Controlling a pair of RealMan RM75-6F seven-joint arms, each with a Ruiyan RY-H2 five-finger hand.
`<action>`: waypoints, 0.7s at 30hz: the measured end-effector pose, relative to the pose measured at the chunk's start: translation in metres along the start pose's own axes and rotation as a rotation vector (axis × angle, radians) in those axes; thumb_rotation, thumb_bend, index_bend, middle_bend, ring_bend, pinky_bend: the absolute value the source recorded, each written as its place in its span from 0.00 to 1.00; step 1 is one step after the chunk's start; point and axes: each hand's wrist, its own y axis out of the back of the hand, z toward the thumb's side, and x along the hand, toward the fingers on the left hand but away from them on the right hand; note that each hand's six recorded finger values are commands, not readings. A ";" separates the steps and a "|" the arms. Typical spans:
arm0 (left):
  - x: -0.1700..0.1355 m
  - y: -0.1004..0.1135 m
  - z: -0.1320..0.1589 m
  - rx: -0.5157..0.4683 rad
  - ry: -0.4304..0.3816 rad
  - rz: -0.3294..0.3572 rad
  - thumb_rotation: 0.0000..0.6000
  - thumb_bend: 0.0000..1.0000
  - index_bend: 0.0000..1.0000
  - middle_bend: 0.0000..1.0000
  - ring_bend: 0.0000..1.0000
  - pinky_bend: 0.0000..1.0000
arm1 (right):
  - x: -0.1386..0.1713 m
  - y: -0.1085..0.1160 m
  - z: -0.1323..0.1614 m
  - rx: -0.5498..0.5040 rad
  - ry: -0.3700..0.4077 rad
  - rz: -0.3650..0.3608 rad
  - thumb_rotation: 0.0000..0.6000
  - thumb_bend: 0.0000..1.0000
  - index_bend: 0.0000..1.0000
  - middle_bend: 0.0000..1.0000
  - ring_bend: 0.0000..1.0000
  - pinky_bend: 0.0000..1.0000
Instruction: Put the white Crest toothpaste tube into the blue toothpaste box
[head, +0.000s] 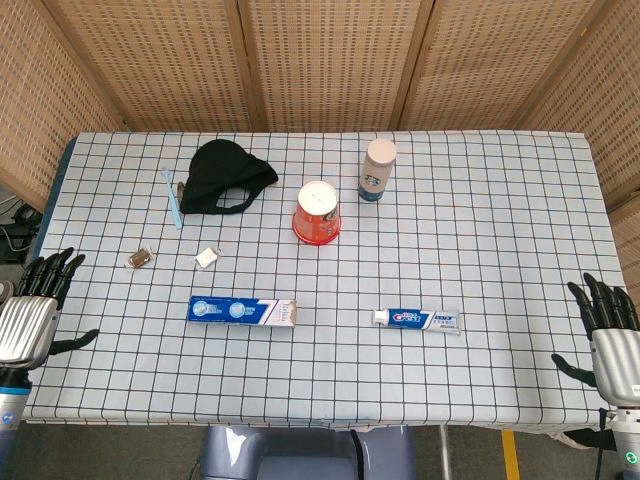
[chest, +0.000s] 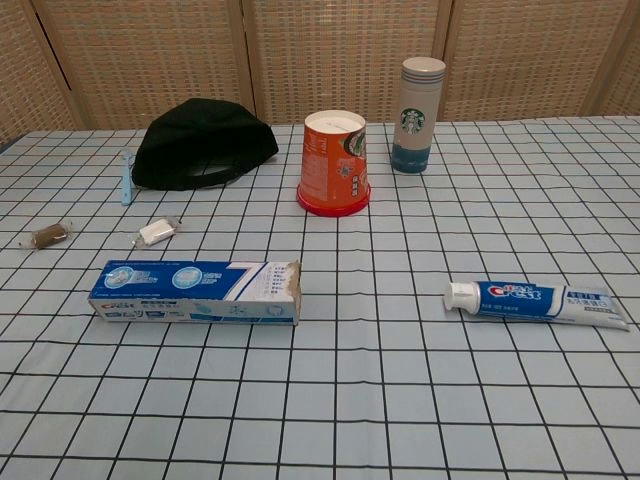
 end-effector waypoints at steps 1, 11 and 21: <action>0.000 0.000 0.000 0.000 0.000 0.000 1.00 0.00 0.00 0.00 0.00 0.00 | 0.000 0.000 0.000 0.001 0.001 0.002 1.00 0.00 0.00 0.00 0.00 0.00; 0.002 0.003 0.002 -0.016 0.000 0.005 1.00 0.00 0.00 0.00 0.00 0.00 | -0.007 -0.022 0.023 -0.061 0.082 0.093 1.00 0.00 0.04 0.01 0.00 0.00; 0.009 -0.003 0.001 -0.019 0.007 -0.022 1.00 0.00 0.00 0.00 0.00 0.00 | -0.058 -0.062 0.092 -0.067 0.282 0.251 1.00 0.03 0.33 0.34 0.32 0.25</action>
